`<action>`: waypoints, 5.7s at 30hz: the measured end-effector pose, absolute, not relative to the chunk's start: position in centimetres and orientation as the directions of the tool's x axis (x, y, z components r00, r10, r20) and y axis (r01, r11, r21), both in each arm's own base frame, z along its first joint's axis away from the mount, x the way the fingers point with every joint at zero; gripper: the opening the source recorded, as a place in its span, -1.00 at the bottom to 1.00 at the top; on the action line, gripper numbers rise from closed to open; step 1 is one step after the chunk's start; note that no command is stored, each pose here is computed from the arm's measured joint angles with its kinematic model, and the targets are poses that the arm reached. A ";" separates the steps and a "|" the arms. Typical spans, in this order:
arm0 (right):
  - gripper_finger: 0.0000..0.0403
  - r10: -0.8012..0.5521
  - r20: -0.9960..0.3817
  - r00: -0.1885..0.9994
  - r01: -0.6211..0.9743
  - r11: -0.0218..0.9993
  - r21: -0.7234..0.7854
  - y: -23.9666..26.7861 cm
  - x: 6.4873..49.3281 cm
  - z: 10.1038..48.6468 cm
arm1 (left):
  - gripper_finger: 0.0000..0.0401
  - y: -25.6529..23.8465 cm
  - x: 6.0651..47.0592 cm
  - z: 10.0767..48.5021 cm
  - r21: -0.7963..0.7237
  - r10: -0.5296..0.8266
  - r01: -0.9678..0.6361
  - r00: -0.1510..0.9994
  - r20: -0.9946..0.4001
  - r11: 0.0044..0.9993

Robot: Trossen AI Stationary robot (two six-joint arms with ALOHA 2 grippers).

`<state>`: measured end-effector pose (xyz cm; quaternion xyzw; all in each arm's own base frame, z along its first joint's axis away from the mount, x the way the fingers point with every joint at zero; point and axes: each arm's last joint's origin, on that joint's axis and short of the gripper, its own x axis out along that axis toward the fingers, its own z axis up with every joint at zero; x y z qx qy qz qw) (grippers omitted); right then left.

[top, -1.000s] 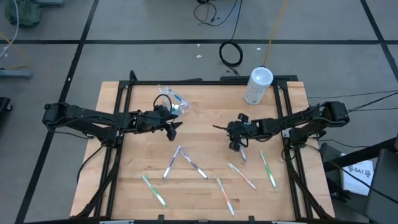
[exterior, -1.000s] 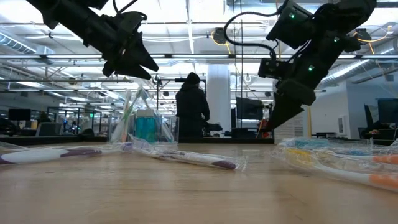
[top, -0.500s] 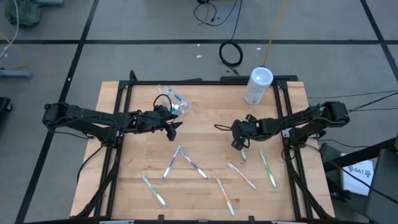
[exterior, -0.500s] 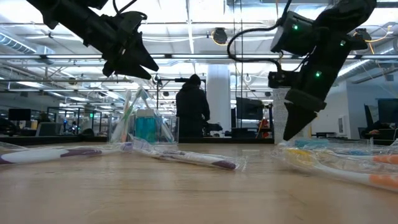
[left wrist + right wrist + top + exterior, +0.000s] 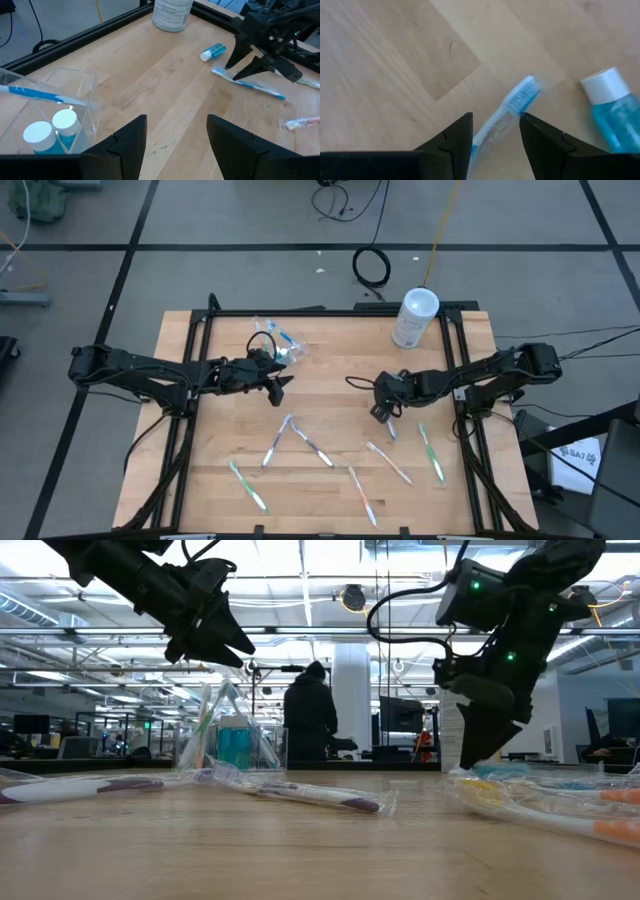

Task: Pick & Place toothbrushing station
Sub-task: Put the blue toothbrush into the transparent organizer

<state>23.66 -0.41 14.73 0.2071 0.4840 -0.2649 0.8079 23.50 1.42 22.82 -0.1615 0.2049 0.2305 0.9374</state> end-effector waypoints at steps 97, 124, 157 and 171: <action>-1.00 -0.087 -0.034 0.996 0.093 0.965 0.245 -1.3 30.8 21.1 | 0.06 0.6 30.6 19.9 -0.168 0.161 -0.175 0.983 -0.094 0.970; -1.00 -0.089 -0.008 0.996 0.088 0.959 0.269 -1.3 30.8 21.4 | -0.69 0.6 30.6 19.9 -0.169 0.163 -0.177 0.982 -0.095 0.970; -0.48 -0.227 -0.186 0.956 0.263 0.943 0.206 -1.8 30.6 19.6 | -0.91 2.4 30.3 19.0 -0.132 0.332 -0.358 0.925 -0.186 0.924; -0.47 -0.226 -0.219 0.949 0.269 0.943 0.194 -1.9 30.5 19.3 | -0.94 3.9 29.8 19.5 -0.092 0.533 -0.549 0.832 -0.153 0.831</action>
